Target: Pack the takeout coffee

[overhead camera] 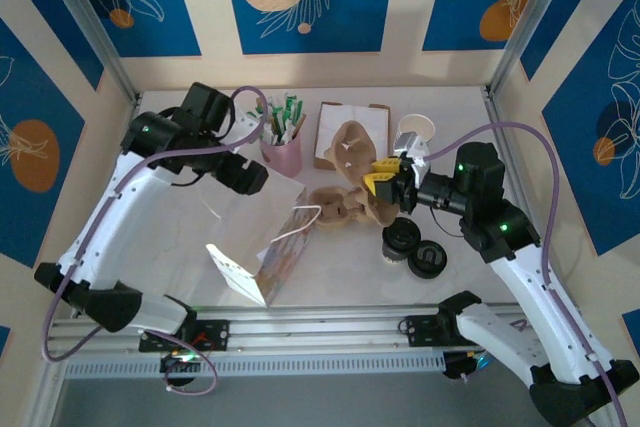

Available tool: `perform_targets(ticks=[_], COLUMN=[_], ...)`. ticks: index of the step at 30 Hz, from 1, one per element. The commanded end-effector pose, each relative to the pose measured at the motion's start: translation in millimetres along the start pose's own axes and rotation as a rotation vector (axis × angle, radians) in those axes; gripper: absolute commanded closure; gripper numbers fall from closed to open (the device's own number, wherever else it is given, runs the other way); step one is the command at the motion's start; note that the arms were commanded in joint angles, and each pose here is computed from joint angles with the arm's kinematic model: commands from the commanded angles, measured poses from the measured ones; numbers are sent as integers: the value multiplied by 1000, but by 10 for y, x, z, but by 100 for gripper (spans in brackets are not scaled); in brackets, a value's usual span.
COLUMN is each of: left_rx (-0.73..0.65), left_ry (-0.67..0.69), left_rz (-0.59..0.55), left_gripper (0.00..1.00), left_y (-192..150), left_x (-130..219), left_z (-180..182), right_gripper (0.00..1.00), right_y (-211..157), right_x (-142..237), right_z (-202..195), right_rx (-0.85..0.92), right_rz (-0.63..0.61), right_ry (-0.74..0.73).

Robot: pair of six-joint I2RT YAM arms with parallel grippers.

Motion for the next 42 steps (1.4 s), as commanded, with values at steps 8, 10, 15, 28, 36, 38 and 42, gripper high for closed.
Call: perform_targets(ticks=[8,10,15,28,36,38,42], left_rx=[-6,-4,16,68,336,405,556], left_ry=[-28,-46,-22,73,104,110,136], left_rz=[73,71,50,-93,-177,-210,-249], left_gripper=[39,49,68,100,100,100,100], left_y=[-26,-26,-8,-4,69,83,52], left_x=[-174,-210,-155,-23,-86,-87,-80], left_z=[-39,-66,-35,96,256,326,548], right_gripper=[87,88,90,91,91,91,91], right_y=[-178,-161,-88,29,79,79,66], right_x=[-23,-20,0,-28,-91,-96,-116], right_z=[40,44,90,275,160,139,107], right_rx=[-77,-79,-89,-60,-107,-122,-144], right_rz=[54,53,49,45,70,78,87], right_ry=[-22,-28,-35,-16,-93,-107,-122])
Point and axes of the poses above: each hand's point on the last joint's axis, 136 mm out from that joint toward the fingers, its own x axis back along the fingers, its own z axis along the line the jaws close on, y = z × x, the point moved 1 cm from there along x, back along the fingers, and after that the axes turned 1 degree about -x, right-handed, at the moved point
